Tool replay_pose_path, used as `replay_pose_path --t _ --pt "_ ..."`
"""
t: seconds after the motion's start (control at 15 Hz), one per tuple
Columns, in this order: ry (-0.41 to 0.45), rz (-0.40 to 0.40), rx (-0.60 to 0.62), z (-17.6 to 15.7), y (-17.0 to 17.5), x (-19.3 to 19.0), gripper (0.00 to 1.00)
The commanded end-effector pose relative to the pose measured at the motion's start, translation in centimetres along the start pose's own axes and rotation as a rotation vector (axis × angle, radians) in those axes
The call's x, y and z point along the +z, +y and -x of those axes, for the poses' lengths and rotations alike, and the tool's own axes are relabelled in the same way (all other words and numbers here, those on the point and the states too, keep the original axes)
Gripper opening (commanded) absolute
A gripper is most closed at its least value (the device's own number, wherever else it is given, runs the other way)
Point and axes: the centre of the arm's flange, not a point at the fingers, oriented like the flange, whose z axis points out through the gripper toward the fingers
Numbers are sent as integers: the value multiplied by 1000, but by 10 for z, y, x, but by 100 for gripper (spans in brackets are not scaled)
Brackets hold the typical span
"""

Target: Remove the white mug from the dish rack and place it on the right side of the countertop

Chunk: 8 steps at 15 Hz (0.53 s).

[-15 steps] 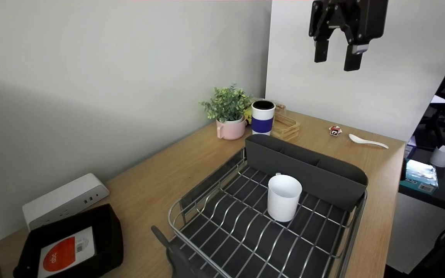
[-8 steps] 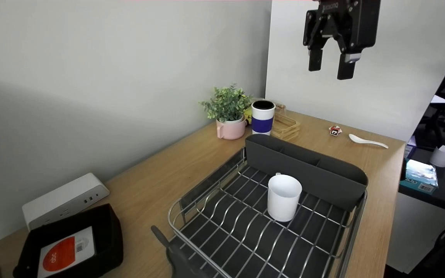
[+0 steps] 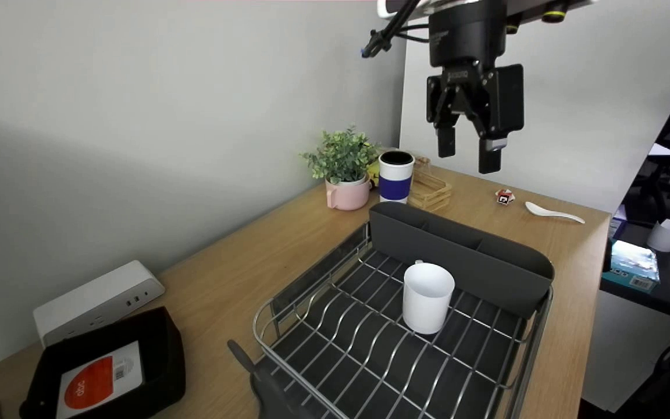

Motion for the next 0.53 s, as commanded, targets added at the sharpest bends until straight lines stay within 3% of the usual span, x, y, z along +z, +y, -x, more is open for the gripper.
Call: replay_pose_path --t 0.0,0.47 --pt "-38 -52 -52 -35 13 15 100" --pt "-107 -118 -76 -73 16 52 100"
